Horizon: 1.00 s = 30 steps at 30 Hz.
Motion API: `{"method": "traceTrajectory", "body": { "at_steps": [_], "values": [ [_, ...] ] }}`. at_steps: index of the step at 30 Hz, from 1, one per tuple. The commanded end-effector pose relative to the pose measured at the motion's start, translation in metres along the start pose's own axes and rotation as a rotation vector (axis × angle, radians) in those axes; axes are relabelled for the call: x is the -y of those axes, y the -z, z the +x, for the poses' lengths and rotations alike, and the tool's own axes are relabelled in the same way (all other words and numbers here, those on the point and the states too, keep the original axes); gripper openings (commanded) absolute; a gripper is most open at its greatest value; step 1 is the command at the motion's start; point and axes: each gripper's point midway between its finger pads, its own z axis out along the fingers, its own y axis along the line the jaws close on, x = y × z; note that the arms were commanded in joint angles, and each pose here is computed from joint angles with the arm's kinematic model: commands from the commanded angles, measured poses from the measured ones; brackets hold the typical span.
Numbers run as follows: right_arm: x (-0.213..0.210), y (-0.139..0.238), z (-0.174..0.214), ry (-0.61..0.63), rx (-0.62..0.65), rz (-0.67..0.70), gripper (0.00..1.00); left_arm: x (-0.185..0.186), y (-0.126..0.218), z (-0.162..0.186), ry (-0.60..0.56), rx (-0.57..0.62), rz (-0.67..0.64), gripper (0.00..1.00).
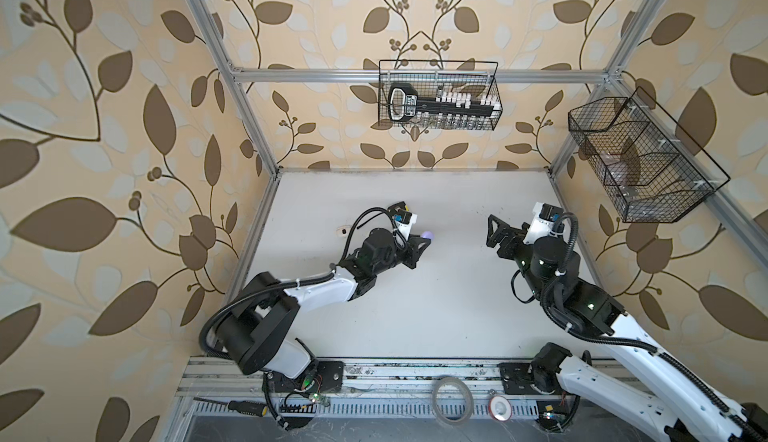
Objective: Insert the wireless bluetooth earbuds into the charging case
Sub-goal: 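Lower the closed case to the table and open the left gripper while right arm withdraws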
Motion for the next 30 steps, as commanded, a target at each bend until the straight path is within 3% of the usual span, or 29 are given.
{"method": "traceTrajectory", "body": {
  "at_steps": [1, 5, 8, 12, 19, 21, 25, 28, 30],
  "values": [
    [0.025, -0.029, 0.007, -0.012, 0.050, 0.081, 0.97, -0.017, -0.019, -0.006, 0.203, 0.032, -0.063, 0.00],
    [0.069, -0.059, 0.019, 0.060, 0.028, 0.219, 0.98, -0.019, -0.047, 0.014, 0.307, -0.025, -0.018, 0.00],
    [0.096, -0.058, 0.027, 0.114, 0.065, 0.302, 0.99, -0.021, -0.062, 0.029, 0.362, -0.041, 0.005, 0.00],
    [0.105, -0.053, 0.029, 0.186, 0.118, 0.325, 0.98, -0.037, -0.074, 0.052, 0.428, -0.041, -0.053, 0.00],
    [0.113, -0.075, 0.054, 0.348, 0.081, 0.368, 0.99, -0.072, -0.079, 0.087, 0.495, -0.053, -0.177, 0.00],
    [0.112, -0.080, 0.060, 0.403, 0.075, 0.370, 1.00, -0.078, -0.073, 0.088, 0.474, -0.049, -0.212, 0.31],
    [0.120, -0.094, 0.075, 0.426, 0.059, 0.351, 1.00, -0.080, -0.056, 0.081, 0.437, -0.049, -0.264, 0.73],
    [0.110, -0.099, 0.082, 0.449, 0.058, 0.266, 1.00, -0.082, -0.035, 0.068, 0.397, -0.021, -0.322, 0.97],
    [0.113, -0.098, 0.085, 0.434, 0.062, 0.263, 1.00, -0.083, -0.018, 0.055, 0.364, -0.006, -0.368, 0.99]
  ]
}}
